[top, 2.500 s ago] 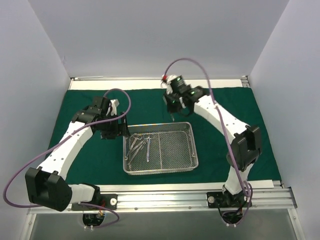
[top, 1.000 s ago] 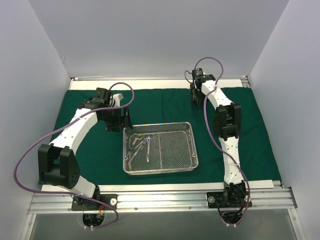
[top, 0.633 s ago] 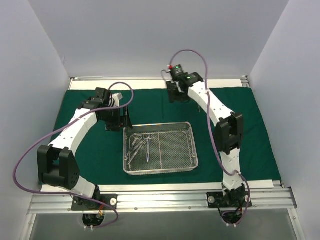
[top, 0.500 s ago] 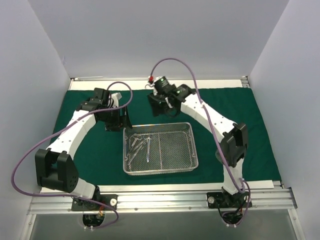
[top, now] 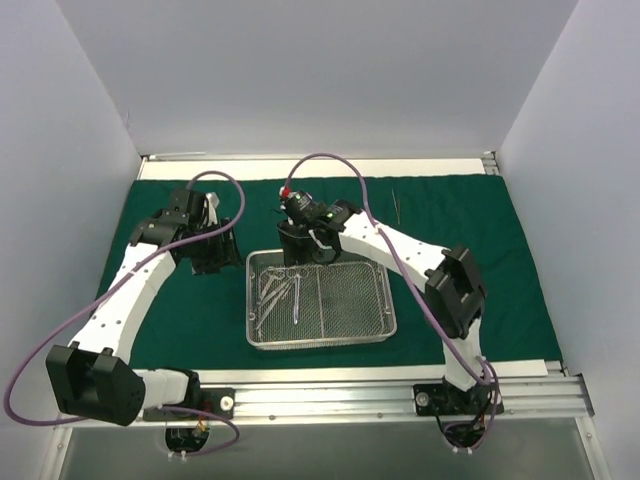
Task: Open and lay out the surgical kit
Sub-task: Pick up the medical item from the container.
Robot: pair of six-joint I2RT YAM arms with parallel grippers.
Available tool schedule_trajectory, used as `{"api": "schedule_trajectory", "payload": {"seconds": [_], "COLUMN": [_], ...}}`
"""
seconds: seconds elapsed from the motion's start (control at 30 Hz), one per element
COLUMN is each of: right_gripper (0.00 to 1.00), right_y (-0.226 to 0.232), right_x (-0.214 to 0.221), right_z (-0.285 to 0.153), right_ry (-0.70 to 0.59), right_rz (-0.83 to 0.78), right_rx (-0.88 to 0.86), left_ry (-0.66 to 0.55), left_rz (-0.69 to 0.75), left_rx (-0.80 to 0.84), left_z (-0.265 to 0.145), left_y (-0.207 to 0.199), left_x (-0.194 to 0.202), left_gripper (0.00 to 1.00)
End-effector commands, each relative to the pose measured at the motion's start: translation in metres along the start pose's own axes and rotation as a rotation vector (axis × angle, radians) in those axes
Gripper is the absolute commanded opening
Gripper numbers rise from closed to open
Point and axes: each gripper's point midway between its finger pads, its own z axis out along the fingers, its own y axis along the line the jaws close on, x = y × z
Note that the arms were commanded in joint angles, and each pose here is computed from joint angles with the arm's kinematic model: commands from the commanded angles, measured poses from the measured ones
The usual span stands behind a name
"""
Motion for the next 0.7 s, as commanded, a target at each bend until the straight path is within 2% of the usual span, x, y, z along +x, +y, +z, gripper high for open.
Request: {"api": "schedule_trajectory", "payload": {"seconds": [0.0,0.17,0.27,0.33,0.47,0.53,0.67], "right_gripper": [0.31,0.32,0.31,0.32,0.36,0.38,0.42], "right_y": [0.013,0.029,0.017,0.01,-0.026,-0.047,-0.084], "right_x": [-0.001,0.007,0.008,0.003,-0.009,-0.022,-0.036], "right_z": [0.013,0.025,0.023,0.012,-0.013,-0.037,-0.08], "right_ry": [0.005,0.057,0.053,0.026,-0.005,-0.051,-0.13], "right_rz": [0.118,0.152,0.164,0.179,0.236,0.269,0.292], "right_rx": [-0.021,-0.042,0.02,0.02,0.062,0.075,0.134], "left_ry": [-0.018,-0.011,-0.002,0.005,0.009,-0.016,0.016], "left_rz": [-0.051,-0.052,0.046,0.119,0.178,0.225,0.297], "left_rx": [-0.094,-0.077,0.002,0.049,0.104,0.124,0.14], "left_z": [-0.007,-0.006,-0.006,-0.005,0.002,0.003,0.023], "left_y": [0.018,0.018,0.0,-0.012,-0.03,-0.042,-0.063], "left_x": [0.005,0.012,0.014,0.014,0.009,0.001,-0.004], "left_gripper": [0.68,0.67,0.67,0.67,0.67,0.67,0.68]}}
